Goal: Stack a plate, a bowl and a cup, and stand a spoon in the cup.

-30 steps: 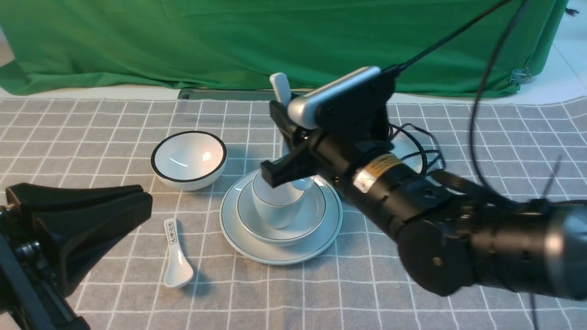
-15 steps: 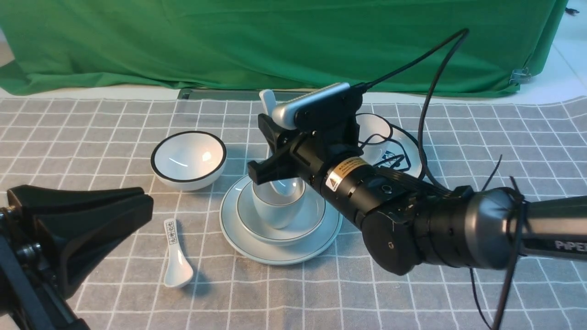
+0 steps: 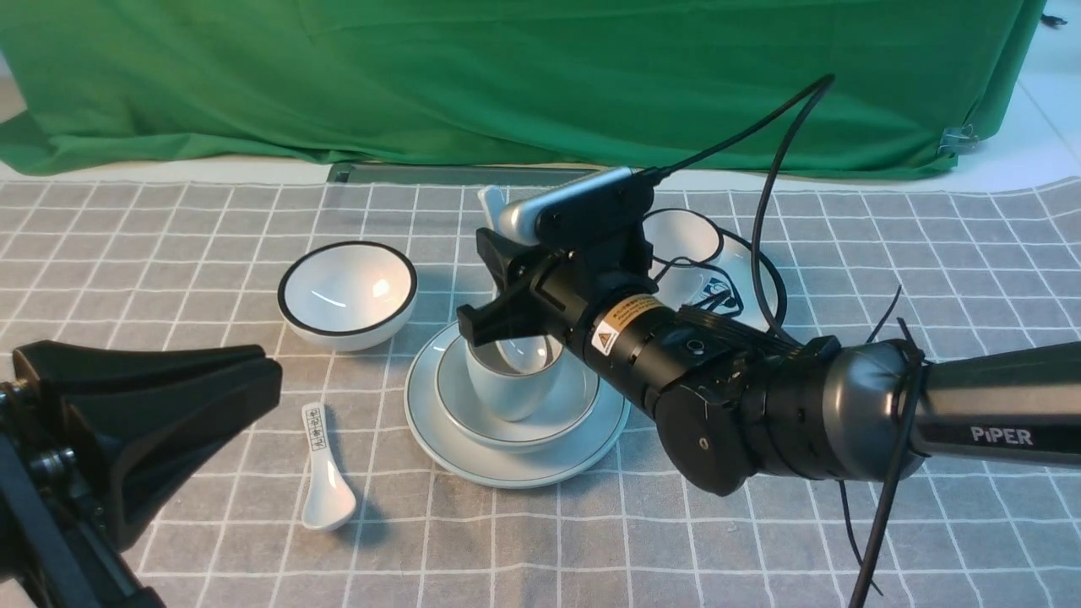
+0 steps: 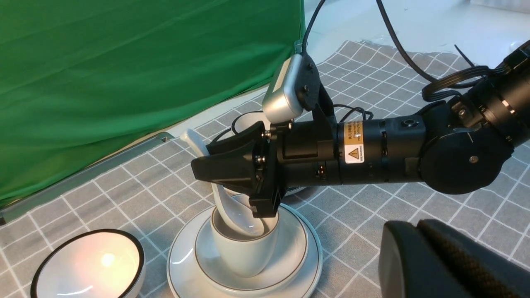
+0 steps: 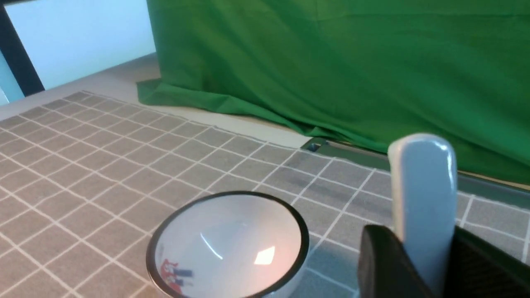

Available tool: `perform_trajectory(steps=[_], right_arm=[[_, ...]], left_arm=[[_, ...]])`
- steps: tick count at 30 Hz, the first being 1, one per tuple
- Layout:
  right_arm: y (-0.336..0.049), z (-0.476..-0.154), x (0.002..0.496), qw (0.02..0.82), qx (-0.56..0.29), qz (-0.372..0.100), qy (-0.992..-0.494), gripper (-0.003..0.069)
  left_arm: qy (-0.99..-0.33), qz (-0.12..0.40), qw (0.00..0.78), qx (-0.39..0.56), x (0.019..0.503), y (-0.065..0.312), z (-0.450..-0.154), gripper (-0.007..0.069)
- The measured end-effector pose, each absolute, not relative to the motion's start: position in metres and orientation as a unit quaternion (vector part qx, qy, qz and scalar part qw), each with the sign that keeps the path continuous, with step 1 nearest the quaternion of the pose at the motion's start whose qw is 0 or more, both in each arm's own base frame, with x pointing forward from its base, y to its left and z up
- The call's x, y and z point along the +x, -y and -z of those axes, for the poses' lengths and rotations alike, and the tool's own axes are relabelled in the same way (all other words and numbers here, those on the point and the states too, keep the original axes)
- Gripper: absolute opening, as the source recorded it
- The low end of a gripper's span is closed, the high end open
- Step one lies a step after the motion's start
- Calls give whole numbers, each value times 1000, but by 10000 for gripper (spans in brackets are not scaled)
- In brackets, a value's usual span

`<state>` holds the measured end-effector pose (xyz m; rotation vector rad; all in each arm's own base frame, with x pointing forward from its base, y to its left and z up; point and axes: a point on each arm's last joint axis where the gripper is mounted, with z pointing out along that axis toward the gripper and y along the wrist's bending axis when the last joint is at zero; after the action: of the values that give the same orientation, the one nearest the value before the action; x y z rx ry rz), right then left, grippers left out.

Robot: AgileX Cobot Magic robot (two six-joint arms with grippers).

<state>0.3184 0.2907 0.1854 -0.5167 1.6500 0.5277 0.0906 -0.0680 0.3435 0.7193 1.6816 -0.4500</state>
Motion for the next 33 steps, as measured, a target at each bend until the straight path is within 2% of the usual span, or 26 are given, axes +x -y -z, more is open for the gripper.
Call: perform_trajectory(steps=[5, 9, 11, 15, 19, 22, 26, 33], right_arm=[[-291, -183, 318, 614, -226, -228, -721, 281], [-289, -191, 316, 602, -231, -227, -730, 294], [-286, -207, 309, 575, -244, -223, -748, 291], [-270, -245, 286, 502, -292, -203, -788, 229], [-247, -280, 255, 440, -334, -189, -812, 136], [-228, -292, 232, 400, -354, -180, -826, 85], [-191, -295, 192, 368, -349, -183, -843, 39], [-150, -288, 147, 360, -328, -194, -851, 34]], left_arm=[[-722, 194, 588, 308, 91, 68, -343, 18], [-722, 180, 588, 316, 91, 67, -343, 18], [-723, 161, 587, 328, 92, 66, -341, 18], [-730, 167, 581, 318, 91, 65, -340, 18], [-725, 172, 589, 314, 86, 64, -342, 18], [-710, 181, 610, 303, 75, 60, -341, 18], [-672, 201, 662, 264, 48, 47, -324, 18], [-631, 191, 725, 201, 32, 31, -287, 18]])
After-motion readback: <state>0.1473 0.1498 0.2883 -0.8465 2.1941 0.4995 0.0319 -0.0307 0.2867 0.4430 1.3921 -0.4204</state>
